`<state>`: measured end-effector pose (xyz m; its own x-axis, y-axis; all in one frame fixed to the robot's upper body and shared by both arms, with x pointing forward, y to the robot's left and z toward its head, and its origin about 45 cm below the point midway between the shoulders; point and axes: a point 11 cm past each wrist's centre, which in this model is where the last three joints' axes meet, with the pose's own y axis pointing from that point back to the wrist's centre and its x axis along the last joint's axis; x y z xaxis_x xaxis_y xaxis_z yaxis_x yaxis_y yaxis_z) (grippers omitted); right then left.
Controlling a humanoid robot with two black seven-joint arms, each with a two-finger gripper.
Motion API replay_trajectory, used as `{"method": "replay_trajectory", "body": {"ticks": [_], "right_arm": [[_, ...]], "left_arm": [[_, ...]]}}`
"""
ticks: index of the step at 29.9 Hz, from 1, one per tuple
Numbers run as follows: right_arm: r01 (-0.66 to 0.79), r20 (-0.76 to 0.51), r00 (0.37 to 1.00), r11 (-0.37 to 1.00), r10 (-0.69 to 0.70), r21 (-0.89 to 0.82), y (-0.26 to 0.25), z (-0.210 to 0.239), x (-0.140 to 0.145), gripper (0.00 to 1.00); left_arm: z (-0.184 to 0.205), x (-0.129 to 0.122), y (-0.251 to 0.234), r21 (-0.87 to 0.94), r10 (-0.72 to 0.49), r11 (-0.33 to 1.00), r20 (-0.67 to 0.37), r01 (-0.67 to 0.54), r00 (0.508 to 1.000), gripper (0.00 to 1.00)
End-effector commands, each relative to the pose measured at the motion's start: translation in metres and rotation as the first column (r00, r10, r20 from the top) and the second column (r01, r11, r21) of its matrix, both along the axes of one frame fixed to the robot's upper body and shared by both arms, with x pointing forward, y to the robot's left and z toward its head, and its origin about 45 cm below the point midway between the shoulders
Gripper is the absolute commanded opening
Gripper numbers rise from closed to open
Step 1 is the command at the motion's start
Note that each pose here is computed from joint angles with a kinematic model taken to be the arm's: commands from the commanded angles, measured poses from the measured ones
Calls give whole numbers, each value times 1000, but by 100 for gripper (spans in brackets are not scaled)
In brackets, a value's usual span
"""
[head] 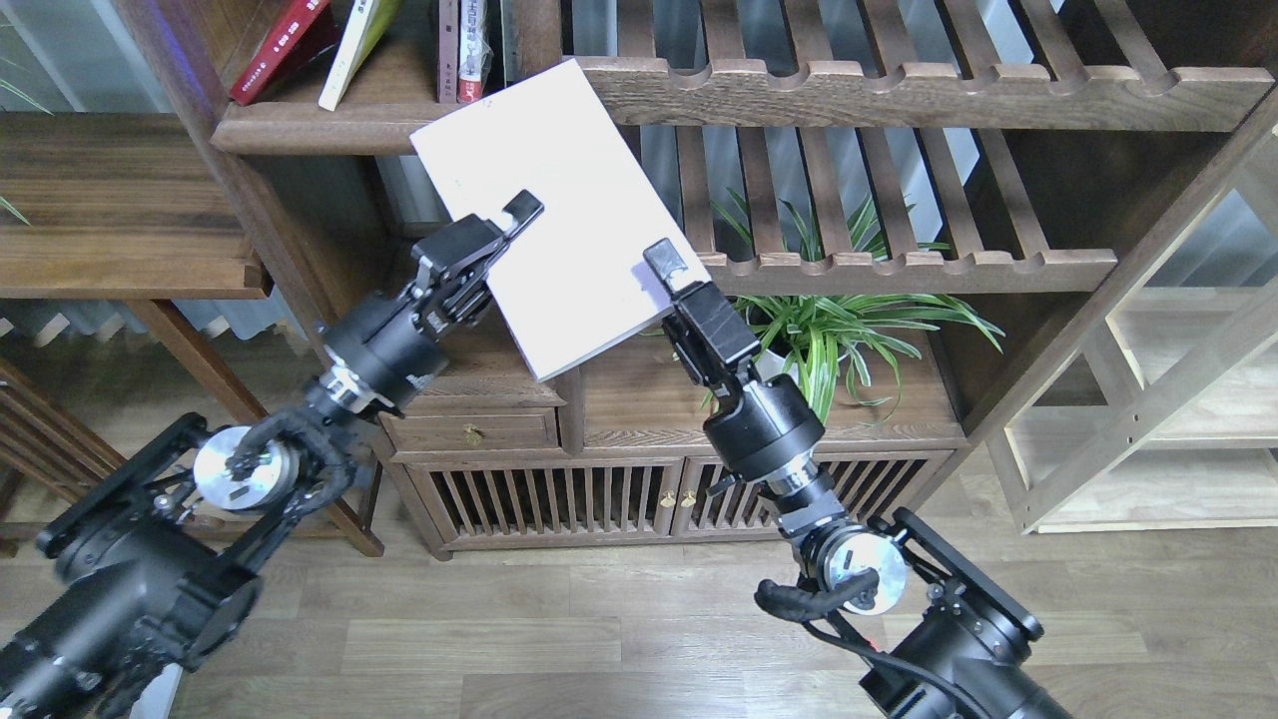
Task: Organize books on shelf
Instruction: 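Release with the right gripper and lift the white book up with the left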
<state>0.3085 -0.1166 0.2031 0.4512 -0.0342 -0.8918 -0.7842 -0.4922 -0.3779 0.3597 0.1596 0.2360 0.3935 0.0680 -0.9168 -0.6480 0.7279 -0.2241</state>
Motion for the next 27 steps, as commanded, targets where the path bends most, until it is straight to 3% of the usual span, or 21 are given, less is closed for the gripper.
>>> {"method": "replay_trajectory", "body": {"ticks": [1, 12, 20, 27], "right_arm": [[47, 7, 999, 999, -47, 9, -14, 4, 8, 57], [144, 10, 990, 990, -144, 15, -42, 6, 24, 61], [201, -30, 979, 980, -201, -4, -60, -9, 29, 62], [211, -37, 977, 978, -211, -6, -63, -12, 29, 65]], "left_arm": [[3, -7, 18, 53, 0, 999, 23, -1, 1000, 0], [4, -33, 65, 177, 10, 984, 40, -17, 999, 0], [69, -25, 110, 281, 70, 948, 272, -149, 960, 0], [153, -30, 143, 283, 123, 907, 531, -313, 838, 0]]}}
